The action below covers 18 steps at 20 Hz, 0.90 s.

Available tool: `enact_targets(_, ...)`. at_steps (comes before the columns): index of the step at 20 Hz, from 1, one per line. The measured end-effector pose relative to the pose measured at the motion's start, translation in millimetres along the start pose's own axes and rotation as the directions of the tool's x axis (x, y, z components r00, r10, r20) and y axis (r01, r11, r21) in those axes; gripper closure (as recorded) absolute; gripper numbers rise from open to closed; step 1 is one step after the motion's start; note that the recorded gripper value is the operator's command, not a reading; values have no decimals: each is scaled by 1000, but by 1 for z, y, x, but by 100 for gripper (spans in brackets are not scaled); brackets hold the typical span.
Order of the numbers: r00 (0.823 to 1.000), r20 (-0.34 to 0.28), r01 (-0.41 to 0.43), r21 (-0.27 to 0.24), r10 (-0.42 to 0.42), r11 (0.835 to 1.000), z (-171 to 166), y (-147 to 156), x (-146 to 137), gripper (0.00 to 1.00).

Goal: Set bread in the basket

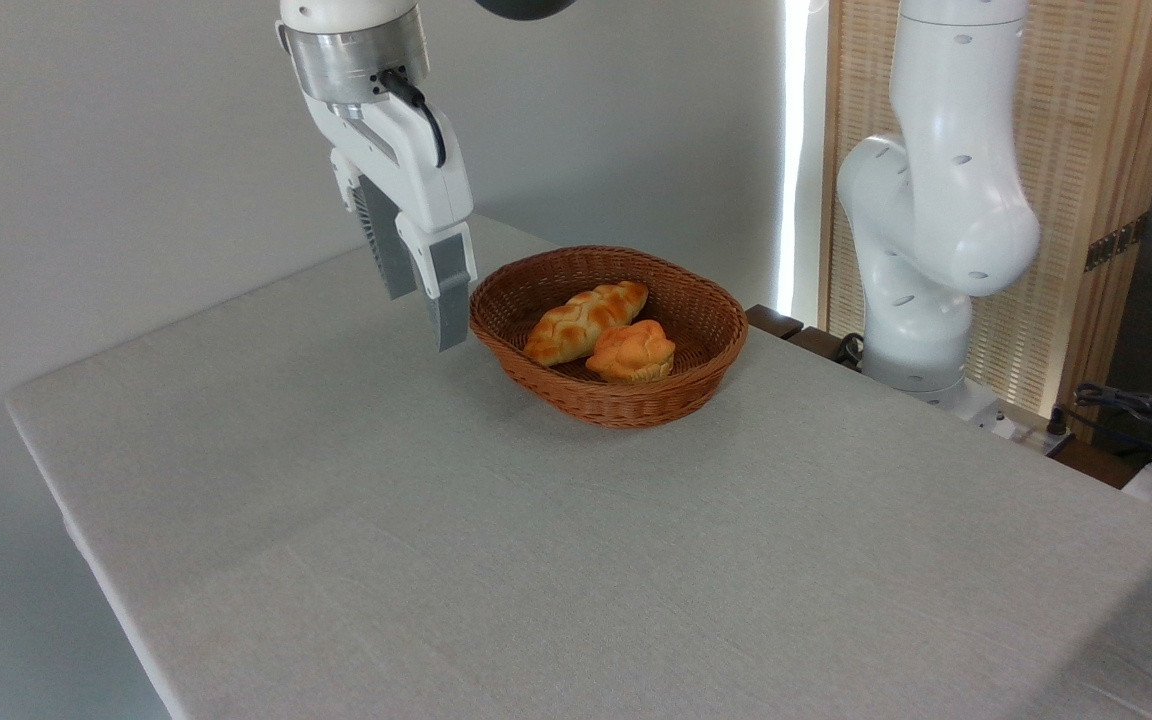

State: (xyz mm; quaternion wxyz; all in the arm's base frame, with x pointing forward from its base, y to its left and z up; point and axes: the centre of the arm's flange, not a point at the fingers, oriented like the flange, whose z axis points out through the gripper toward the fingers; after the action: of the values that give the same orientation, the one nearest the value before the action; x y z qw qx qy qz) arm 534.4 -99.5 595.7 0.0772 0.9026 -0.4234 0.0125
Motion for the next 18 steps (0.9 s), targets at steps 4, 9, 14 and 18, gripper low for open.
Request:
enact_targets(4, 999, -14, 41, 19, -41, 999, -16, -20, -17, 0)
enact_targets(9, 998, -25, 58, 31, -57, 998, -23, -26, -23, 0)
enact_targets(14, 999, -7, 31, 62, -31, 998, -27, -19, -16, 0)
enact_targets(18, 1000, 11, -1, 63, 0, 998, -20, -7, -2, 0)
